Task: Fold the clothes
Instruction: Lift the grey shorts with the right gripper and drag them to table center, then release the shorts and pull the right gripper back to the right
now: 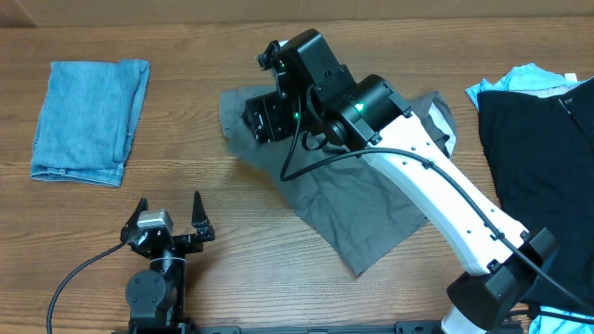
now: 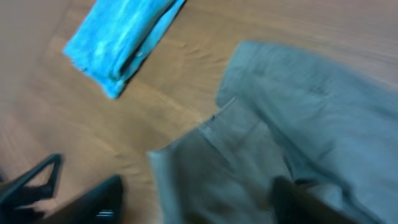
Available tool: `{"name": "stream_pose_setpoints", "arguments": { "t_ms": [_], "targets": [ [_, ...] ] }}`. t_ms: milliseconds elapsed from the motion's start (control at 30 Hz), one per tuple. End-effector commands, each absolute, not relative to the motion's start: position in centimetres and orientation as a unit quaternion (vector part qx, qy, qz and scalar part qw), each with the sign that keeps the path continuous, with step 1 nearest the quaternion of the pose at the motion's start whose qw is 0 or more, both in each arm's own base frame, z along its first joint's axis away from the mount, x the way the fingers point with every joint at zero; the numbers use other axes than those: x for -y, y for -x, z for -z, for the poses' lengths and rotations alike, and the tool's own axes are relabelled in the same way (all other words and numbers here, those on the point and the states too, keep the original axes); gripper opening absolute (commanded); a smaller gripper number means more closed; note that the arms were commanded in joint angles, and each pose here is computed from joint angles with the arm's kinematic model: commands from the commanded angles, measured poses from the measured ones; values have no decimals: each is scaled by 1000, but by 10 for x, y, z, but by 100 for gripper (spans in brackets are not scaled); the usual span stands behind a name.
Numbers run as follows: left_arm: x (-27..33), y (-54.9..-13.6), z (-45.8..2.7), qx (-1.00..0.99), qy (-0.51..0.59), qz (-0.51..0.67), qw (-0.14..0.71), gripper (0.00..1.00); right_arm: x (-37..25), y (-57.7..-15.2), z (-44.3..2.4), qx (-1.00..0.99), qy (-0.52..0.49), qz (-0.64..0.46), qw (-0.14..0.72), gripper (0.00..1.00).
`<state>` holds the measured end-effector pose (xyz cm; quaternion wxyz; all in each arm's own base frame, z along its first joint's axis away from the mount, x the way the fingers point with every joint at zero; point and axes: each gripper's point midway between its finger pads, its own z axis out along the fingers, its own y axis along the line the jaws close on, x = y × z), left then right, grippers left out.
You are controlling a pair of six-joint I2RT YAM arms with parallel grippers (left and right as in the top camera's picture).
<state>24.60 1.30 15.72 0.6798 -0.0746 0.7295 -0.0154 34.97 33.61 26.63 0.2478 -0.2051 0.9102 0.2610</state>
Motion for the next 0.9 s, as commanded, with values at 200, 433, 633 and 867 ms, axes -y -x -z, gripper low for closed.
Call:
{"name": "stream_pose_setpoints", "arguments": {
  "t_ms": [200, 433, 633, 867],
  "targets": [
    [-10, -246, -158, -727, 68, 20, 683, 100, -307, -319, -349, -869, 248, -277, 326, 91],
    [-10, -246, -158, -727, 68, 20, 683, 100, -196, -329, -369, -910, 102, -165, 366, 98],
    [-10, -246, -158, -727, 68, 20, 683, 100, -100, -335, -333, -951, -37, -88, 294, 100],
    [-10, -246, -158, -727, 68, 20, 683, 100, -25, -322, -281, -970, -143, -31, 194, 100]
  ]
}}
